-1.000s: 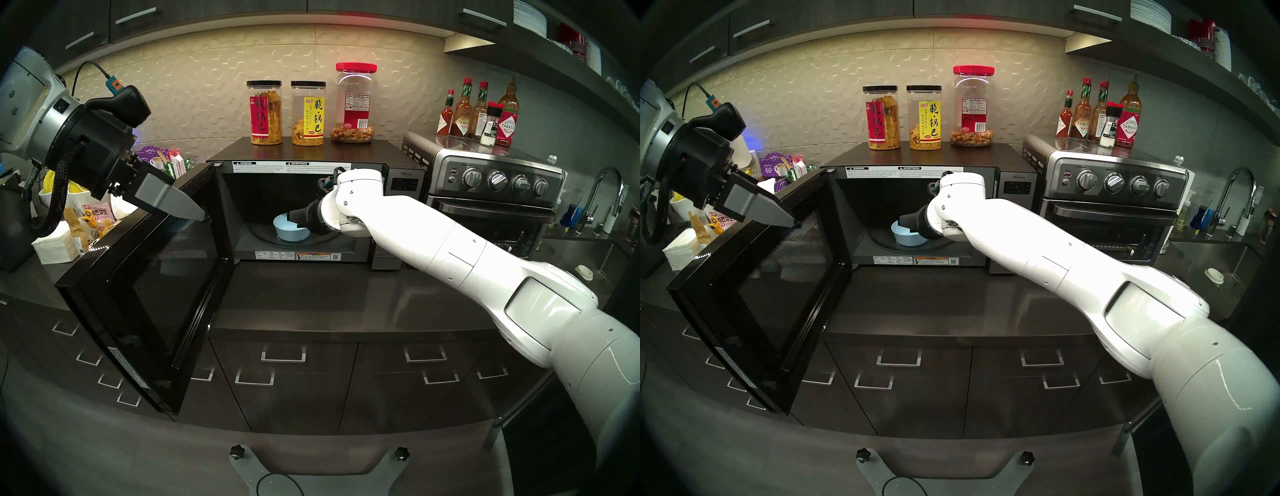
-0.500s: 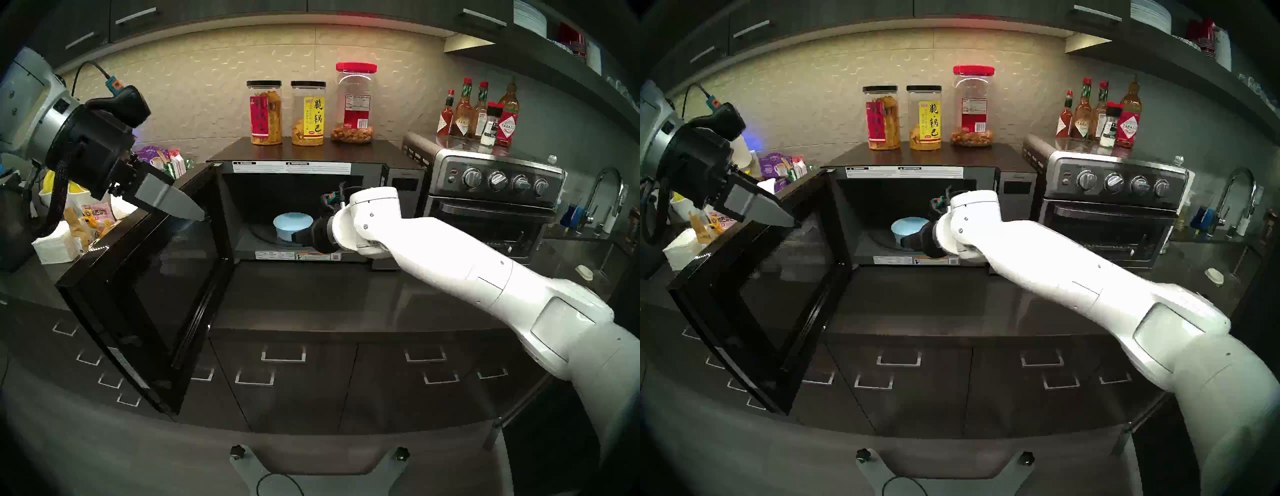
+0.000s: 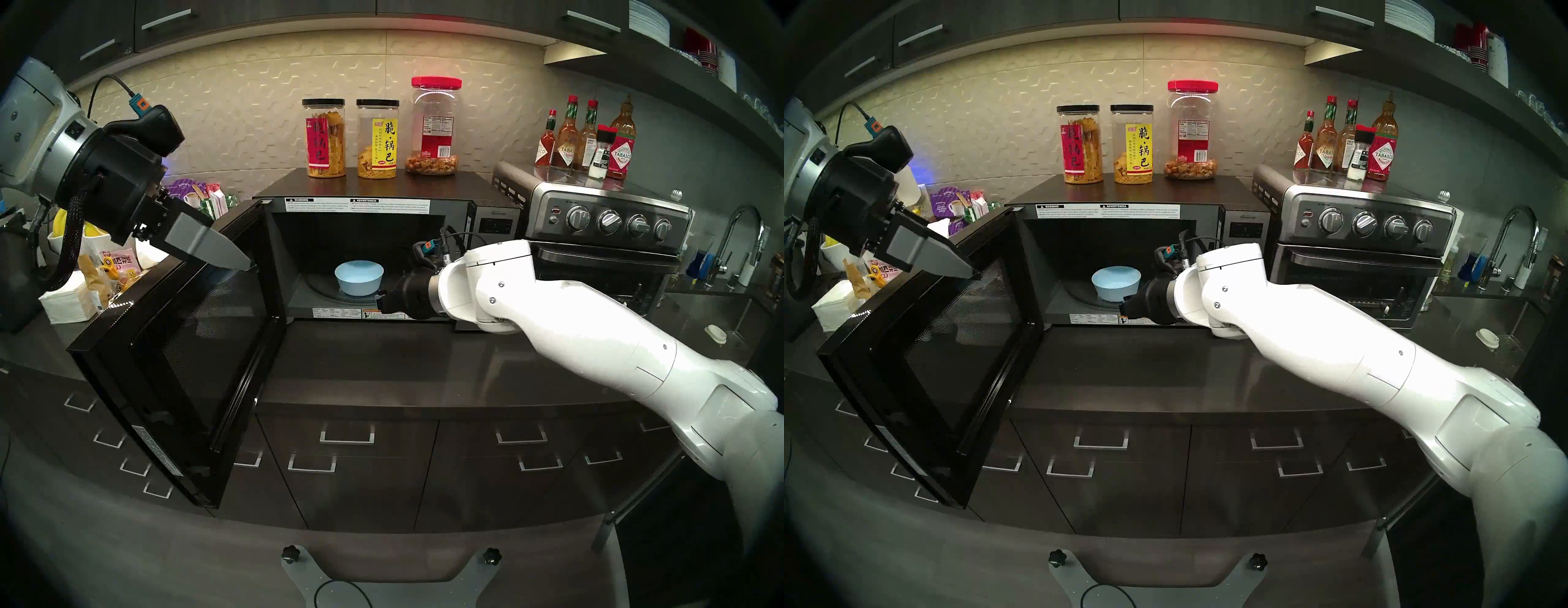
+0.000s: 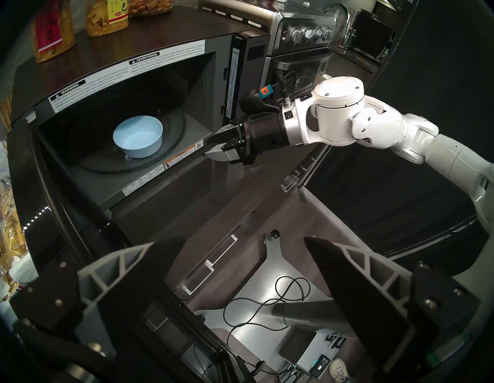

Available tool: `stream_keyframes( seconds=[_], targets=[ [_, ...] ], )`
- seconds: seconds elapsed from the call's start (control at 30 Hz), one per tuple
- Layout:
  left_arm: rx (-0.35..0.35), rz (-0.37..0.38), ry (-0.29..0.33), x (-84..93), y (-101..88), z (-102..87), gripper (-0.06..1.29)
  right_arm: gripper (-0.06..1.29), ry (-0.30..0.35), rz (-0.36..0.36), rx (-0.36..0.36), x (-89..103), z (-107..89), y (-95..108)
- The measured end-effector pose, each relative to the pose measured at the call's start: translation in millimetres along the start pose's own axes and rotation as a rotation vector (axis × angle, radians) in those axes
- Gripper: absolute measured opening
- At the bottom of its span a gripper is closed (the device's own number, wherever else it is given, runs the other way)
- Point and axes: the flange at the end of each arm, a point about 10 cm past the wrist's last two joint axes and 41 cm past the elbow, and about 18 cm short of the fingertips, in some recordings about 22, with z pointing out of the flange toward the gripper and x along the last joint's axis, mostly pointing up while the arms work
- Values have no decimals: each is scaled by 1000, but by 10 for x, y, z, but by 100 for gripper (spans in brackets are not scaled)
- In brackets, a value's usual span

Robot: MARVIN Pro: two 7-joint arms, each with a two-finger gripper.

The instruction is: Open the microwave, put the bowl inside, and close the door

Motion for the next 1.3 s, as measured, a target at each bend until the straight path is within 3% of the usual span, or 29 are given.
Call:
stream_keyframes(
  seconds=[0.1, 0.4, 0.6, 0.7, 1.3],
  targets=[
    [0, 0, 0, 0, 0, 0, 127, 65, 8, -13, 15, -12, -110, 12],
    [0, -1, 0, -2, -1, -2, 127, 92, 26, -50, 47, -94, -447, 158],
    [0, -1, 0, -2, -2, -2, 127, 97, 28, -59, 63, -178, -609, 304],
    [1, -1, 1, -3, -2, -2, 127, 116, 29, -61, 82, -232, -698, 378],
    [1, -2, 1, -5, -3, -4, 127, 119, 21, -105, 209, -555, -1178, 648]
  ],
)
